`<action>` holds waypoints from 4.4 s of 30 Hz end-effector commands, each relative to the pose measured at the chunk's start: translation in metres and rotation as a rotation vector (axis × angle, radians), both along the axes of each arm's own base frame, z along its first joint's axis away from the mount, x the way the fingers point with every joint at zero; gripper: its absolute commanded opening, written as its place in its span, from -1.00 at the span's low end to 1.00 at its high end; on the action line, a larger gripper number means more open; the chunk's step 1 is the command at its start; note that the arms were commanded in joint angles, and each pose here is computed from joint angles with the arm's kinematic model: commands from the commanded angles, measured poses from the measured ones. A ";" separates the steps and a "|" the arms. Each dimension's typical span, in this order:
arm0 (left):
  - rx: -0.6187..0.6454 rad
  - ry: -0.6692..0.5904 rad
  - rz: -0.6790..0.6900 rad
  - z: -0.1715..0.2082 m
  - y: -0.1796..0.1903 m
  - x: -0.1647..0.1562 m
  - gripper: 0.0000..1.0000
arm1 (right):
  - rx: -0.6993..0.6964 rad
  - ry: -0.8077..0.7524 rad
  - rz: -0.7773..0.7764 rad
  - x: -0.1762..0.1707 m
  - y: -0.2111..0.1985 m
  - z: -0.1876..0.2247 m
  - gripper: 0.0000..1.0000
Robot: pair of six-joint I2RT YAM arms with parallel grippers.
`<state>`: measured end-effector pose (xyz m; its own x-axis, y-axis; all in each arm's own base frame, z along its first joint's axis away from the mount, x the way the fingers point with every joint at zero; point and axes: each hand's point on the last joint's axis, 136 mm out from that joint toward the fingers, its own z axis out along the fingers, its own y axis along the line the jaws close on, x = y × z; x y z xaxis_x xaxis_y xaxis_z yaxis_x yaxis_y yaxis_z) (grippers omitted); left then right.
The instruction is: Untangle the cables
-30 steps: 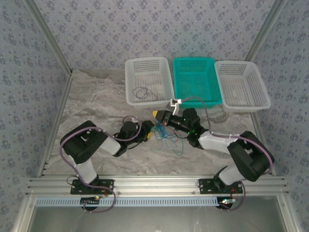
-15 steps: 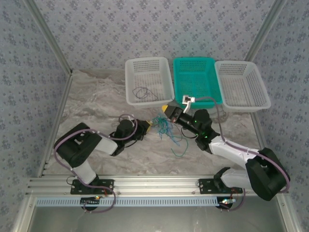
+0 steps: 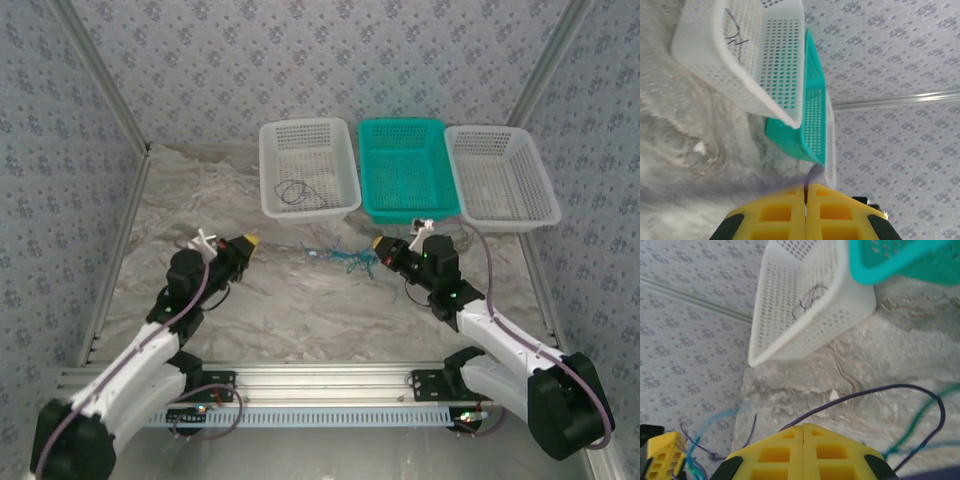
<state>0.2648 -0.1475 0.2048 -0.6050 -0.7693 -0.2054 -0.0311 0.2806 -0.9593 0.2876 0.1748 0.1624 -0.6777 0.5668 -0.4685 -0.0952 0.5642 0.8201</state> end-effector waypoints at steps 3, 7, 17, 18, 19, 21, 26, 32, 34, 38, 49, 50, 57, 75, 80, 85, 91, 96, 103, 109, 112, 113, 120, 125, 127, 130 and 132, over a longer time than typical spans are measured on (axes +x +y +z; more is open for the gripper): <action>0.176 0.147 0.282 -0.046 0.075 -0.006 -1.00 | -0.248 0.282 -0.244 -0.024 -0.068 -0.098 -1.00; 0.181 0.153 0.304 -0.047 0.085 -0.008 -1.00 | -0.350 0.441 -0.392 -0.047 -0.106 -0.132 -1.00; 0.176 0.110 0.271 -0.033 0.088 0.004 -1.00 | -0.533 0.386 -0.172 -0.044 -0.083 -0.139 -0.80; 0.182 0.083 0.238 -0.029 0.081 0.006 -1.00 | -0.538 0.367 -0.074 -0.044 -0.066 -0.137 -0.58; 0.199 0.060 0.208 -0.026 0.075 0.008 -1.00 | -0.547 0.352 -0.002 -0.045 -0.053 -0.134 -0.33; 0.276 0.037 0.149 -0.026 0.061 0.008 -1.00 | -0.595 0.326 0.128 -0.050 -0.029 -0.120 0.10; 0.431 0.040 0.063 -0.037 0.038 0.006 -1.00 | -0.727 0.013 0.237 -0.050 0.009 -0.051 0.46; 0.464 0.030 0.057 -0.030 0.031 0.010 -1.00 | -0.799 -0.295 0.553 -0.055 0.103 -0.023 0.59; 0.466 0.024 0.066 -0.023 0.032 0.011 -1.00 | -0.879 -0.256 0.631 -0.050 0.126 -0.034 0.55; 0.505 0.038 0.104 -0.012 0.041 0.011 -1.00 | -0.945 -0.229 0.818 -0.053 0.163 -0.081 0.37; 0.539 0.145 0.292 0.016 0.103 0.024 -1.00 | -1.065 -0.038 0.763 -0.051 0.118 -0.153 -1.00; 0.542 0.155 0.321 0.018 0.113 0.025 -1.00 | -1.051 -0.023 0.728 -0.050 0.110 -0.154 -1.00; 0.449 0.195 0.420 0.028 0.162 0.031 -1.00 | -0.782 0.086 0.602 -0.066 0.072 -0.163 -1.00; 0.581 -0.060 -0.119 0.003 -0.007 0.053 -1.00 | -0.632 -0.419 0.518 -0.073 0.092 -0.006 1.00; 0.595 -0.104 -0.180 0.004 -0.034 0.053 -1.00 | -0.553 -0.495 0.553 -0.056 0.107 0.041 0.98; 0.578 -0.209 -0.266 0.019 -0.059 0.045 -1.00 | -0.450 -0.490 0.628 -0.025 0.143 0.049 0.44; 0.573 -0.248 -0.309 0.028 -0.066 0.041 -1.00 | -0.498 -0.690 0.623 0.014 0.168 0.035 0.07; 0.564 -0.254 -0.304 0.031 -0.067 0.041 -1.00 | -0.522 -0.875 0.631 0.020 0.181 0.030 0.04; 0.551 -0.268 -0.312 0.036 -0.070 0.040 -1.00 | -0.540 -0.962 0.653 0.033 0.203 0.023 0.04; 0.553 -0.275 -0.312 0.040 -0.069 0.038 -1.00 | -0.494 -0.994 0.729 0.033 0.225 0.020 0.01; 0.555 -0.277 -0.303 0.042 -0.068 0.039 -1.00 | -0.475 -0.999 0.757 0.032 0.233 0.017 -0.11; 0.555 -0.280 -0.303 0.042 -0.068 0.039 -1.00 | -0.471 -0.995 0.765 0.033 0.236 0.016 -0.29; 0.715 -0.092 -0.074 0.019 -0.013 0.044 -0.88 | -0.425 -0.861 0.584 0.053 0.215 0.019 -1.00; 0.708 0.012 0.019 -0.012 0.021 0.035 -0.13 | -0.326 -0.582 0.386 0.068 0.180 0.030 -1.00; 0.643 0.000 -0.010 -0.018 0.014 0.032 0.35 | -0.276 -0.511 0.348 0.067 0.173 0.036 -1.00; 0.608 0.012 -0.087 -0.027 0.004 0.025 0.75 | -0.229 -0.423 0.325 0.064 0.167 0.040 -1.00; 0.582 0.050 -0.125 -0.038 -0.002 0.021 0.81 | -0.217 -0.369 0.315 0.064 0.164 0.040 -1.00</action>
<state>0.2900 -0.1368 0.1681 -0.6645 -0.4581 -0.5904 -0.0279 0.8047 -0.5930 0.3504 0.3473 0.2043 -0.4573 0.1546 -0.8758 -0.6629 0.5972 0.4516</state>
